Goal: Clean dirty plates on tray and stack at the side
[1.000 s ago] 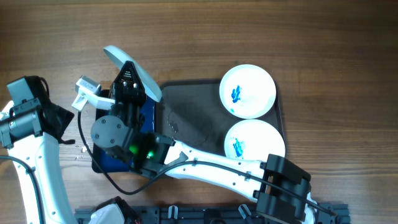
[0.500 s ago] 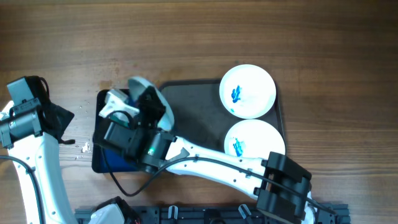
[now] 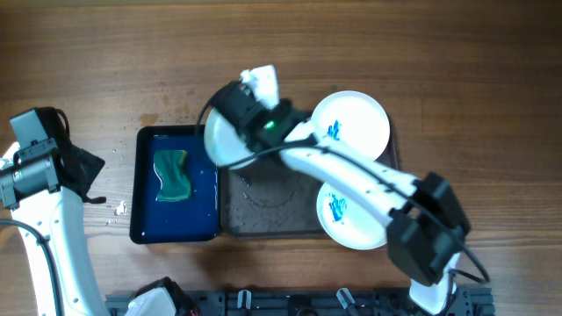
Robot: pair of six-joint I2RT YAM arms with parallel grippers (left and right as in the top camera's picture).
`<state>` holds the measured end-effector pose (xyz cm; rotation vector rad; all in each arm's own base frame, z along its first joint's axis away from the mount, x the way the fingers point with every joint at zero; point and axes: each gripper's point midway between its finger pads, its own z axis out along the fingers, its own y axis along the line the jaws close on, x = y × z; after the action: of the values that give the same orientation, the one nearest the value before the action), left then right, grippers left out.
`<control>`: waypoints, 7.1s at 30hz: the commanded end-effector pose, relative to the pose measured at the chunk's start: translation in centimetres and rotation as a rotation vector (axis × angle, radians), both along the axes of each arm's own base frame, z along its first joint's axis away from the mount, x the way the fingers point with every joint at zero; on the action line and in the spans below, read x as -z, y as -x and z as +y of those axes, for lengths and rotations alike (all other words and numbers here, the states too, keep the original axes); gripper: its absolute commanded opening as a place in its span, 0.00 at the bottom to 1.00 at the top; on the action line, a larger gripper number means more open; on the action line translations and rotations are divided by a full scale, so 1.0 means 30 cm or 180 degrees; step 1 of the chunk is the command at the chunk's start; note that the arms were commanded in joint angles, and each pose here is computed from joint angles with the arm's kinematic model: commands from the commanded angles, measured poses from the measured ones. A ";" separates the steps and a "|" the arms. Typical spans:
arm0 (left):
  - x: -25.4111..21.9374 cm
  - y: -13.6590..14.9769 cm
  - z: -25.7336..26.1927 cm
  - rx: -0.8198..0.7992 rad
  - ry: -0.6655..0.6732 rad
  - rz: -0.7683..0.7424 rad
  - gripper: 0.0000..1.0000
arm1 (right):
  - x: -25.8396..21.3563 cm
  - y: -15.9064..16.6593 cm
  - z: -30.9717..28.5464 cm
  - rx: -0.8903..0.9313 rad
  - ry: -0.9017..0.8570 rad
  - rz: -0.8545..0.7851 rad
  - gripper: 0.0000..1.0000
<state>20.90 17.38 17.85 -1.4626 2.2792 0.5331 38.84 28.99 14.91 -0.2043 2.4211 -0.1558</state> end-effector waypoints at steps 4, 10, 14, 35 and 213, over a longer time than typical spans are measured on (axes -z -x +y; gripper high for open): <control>-0.009 0.005 0.013 -0.0092 -0.0042 -0.0023 1.00 | -0.174 -0.129 -0.378 0.0714 -0.0626 0.0126 0.04; -0.009 0.005 0.013 -0.0092 -0.0043 -0.0022 1.00 | -0.088 -0.157 -0.900 0.1777 -0.1199 0.0732 0.05; -0.009 0.005 0.013 -0.0092 -0.0042 -0.0023 1.00 | -0.066 -0.112 -1.211 0.2463 -0.1336 0.0754 0.04; -0.009 0.005 0.013 -0.0092 -0.0042 -0.0023 1.00 | 0.447 0.070 -1.597 0.3414 -0.1356 0.1443 0.07; 0.336 -0.350 -1.197 0.3741 0.2233 0.0107 0.04 | 0.520 0.238 -0.313 -0.0299 -0.1469 0.2179 0.05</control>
<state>32.01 -14.83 9.28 -0.1052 2.8880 -0.5562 31.78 19.84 0.14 -0.2126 2.9956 0.6303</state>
